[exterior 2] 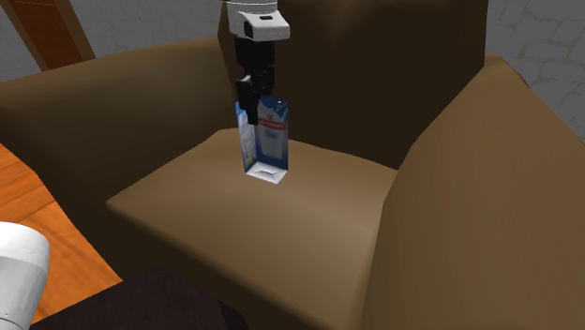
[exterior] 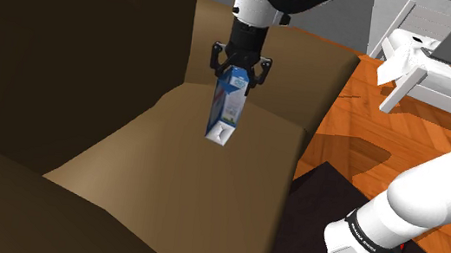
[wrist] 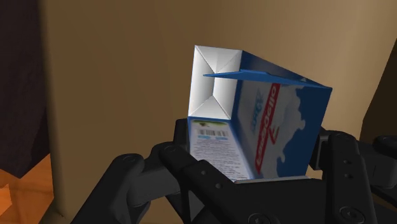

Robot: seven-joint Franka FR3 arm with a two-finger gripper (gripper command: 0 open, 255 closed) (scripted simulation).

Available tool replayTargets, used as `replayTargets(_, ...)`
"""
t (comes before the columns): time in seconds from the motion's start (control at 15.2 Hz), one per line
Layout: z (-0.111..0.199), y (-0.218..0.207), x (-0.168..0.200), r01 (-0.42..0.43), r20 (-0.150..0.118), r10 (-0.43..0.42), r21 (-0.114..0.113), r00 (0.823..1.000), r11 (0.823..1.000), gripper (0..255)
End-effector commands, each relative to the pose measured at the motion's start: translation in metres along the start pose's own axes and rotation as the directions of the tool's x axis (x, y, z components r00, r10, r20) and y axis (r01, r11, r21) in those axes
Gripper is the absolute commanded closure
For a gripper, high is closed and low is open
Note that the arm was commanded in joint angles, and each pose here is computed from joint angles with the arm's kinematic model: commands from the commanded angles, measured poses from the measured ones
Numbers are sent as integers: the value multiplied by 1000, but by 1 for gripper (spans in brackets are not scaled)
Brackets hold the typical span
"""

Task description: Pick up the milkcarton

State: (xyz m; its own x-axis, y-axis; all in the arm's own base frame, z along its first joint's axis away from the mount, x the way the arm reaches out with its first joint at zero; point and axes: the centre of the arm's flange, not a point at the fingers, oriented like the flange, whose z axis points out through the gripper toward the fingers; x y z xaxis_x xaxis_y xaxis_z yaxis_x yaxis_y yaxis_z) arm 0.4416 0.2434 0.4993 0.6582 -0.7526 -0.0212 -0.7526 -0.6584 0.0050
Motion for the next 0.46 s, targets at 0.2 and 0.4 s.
replayTargets(0.2,-27,1,-1,0,0,0,1,1000,1000,255)
replayTargets(0.4,-33,1,-1,0,0,0,1,1000,1000,255)
